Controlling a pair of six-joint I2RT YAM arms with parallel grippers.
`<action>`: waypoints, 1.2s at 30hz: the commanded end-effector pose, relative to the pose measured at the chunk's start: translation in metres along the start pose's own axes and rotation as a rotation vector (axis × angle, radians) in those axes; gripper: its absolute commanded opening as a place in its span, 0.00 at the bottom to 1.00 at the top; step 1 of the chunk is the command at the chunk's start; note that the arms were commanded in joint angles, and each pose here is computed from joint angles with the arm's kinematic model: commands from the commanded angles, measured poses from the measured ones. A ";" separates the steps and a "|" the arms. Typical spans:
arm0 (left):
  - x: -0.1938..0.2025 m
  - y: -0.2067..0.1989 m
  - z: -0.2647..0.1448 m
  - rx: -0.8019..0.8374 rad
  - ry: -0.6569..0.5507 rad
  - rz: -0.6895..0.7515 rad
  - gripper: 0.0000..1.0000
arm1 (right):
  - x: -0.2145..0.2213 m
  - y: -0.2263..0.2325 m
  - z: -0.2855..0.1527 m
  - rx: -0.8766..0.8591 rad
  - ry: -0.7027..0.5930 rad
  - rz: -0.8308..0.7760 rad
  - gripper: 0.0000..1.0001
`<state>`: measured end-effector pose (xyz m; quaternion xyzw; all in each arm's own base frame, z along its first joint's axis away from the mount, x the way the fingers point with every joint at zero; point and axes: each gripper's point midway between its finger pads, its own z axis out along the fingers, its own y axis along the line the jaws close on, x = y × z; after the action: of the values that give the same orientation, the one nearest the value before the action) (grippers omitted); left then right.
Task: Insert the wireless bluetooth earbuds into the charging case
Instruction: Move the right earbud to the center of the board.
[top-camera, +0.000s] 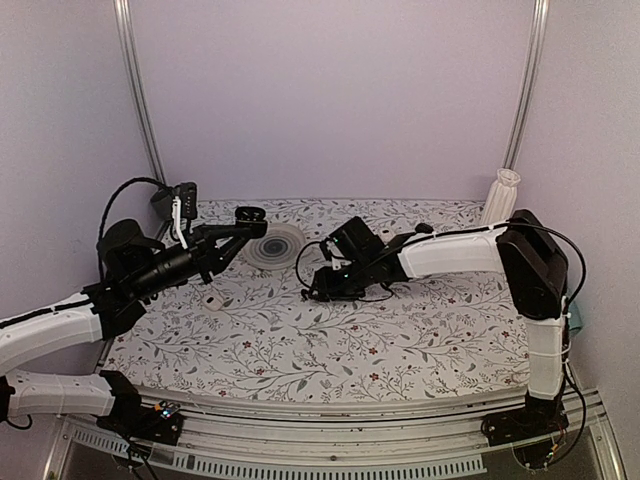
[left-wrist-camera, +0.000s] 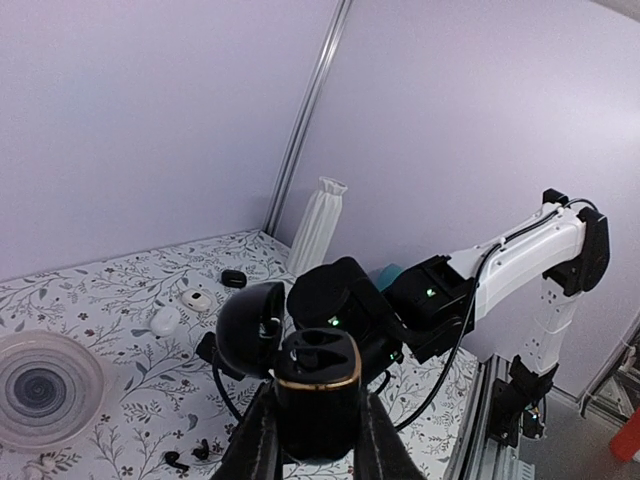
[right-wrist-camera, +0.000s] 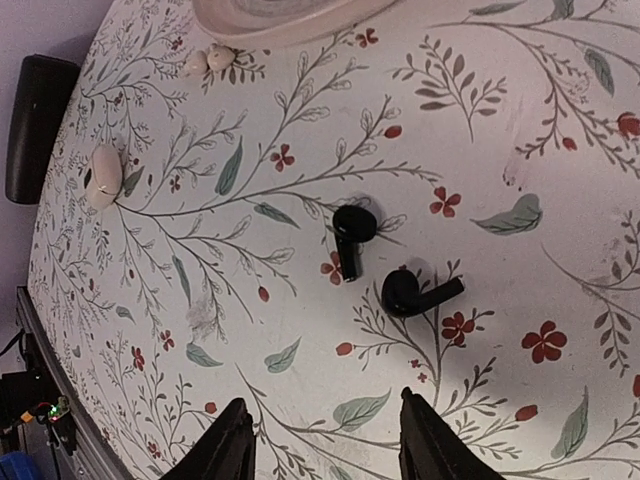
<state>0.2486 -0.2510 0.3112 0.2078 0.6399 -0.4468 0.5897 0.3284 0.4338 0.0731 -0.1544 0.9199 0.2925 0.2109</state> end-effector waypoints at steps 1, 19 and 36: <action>-0.005 0.002 -0.004 -0.006 -0.018 0.000 0.00 | 0.013 -0.003 0.015 0.008 0.046 0.073 0.49; -0.005 0.001 -0.006 0.001 -0.020 -0.006 0.00 | 0.006 -0.009 0.034 0.049 0.017 0.085 0.46; -0.005 0.000 -0.005 0.011 -0.020 -0.013 0.00 | 0.018 -0.013 0.042 0.062 0.051 0.111 0.44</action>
<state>0.2475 -0.2485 0.3127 0.2042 0.6389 -0.4520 0.5881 0.3339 0.4457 0.0428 -0.1105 0.9364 0.2778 0.1839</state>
